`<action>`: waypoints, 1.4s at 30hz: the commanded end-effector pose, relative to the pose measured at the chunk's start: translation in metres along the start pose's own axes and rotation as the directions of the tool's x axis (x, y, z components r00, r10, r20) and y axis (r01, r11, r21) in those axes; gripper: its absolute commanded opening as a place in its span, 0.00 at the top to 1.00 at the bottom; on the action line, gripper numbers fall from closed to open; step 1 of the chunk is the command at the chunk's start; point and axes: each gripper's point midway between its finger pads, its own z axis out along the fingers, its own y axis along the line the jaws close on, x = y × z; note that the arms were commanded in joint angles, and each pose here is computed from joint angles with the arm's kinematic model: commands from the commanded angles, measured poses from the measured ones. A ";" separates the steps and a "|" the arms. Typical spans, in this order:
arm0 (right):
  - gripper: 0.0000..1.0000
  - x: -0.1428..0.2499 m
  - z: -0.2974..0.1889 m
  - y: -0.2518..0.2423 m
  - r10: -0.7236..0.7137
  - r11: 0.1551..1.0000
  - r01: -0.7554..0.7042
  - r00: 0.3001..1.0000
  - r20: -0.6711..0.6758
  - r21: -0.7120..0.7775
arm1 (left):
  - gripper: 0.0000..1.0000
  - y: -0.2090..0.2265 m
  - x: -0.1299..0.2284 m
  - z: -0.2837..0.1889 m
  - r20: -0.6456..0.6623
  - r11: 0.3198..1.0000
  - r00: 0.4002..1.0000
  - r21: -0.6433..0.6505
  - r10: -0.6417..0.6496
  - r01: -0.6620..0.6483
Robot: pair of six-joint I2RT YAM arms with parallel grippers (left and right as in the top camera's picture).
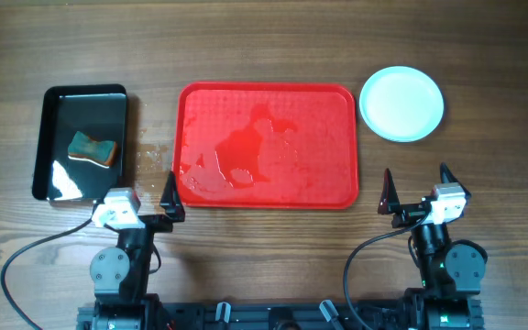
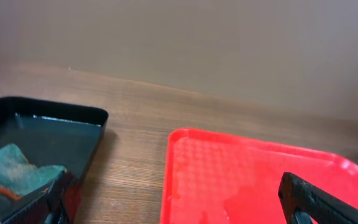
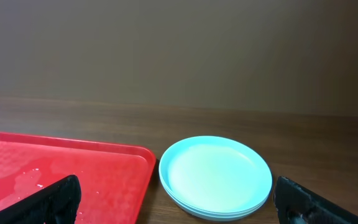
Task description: Clean dirty plates on tray and stack at the side
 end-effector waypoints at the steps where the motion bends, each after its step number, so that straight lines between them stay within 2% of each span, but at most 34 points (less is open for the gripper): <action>1: 0.00 -0.003 -0.001 -0.004 -0.019 1.000 0.019 1.000 0.012 0.022 | 0.00 -0.005 0.001 0.000 0.002 0.992 0.992 0.030 0.126 -0.126; 6: 0.00 -0.003 -0.001 -0.004 -0.019 1.000 0.019 1.000 0.012 0.022 | 0.00 -0.005 0.001 0.000 0.005 0.973 0.974 0.029 0.227 -0.227; 42: 0.00 -0.003 -0.001 -0.004 -0.019 1.000 0.019 1.000 0.013 0.021 | 0.00 -0.005 0.002 0.000 0.003 0.975 0.975 0.028 0.221 -0.221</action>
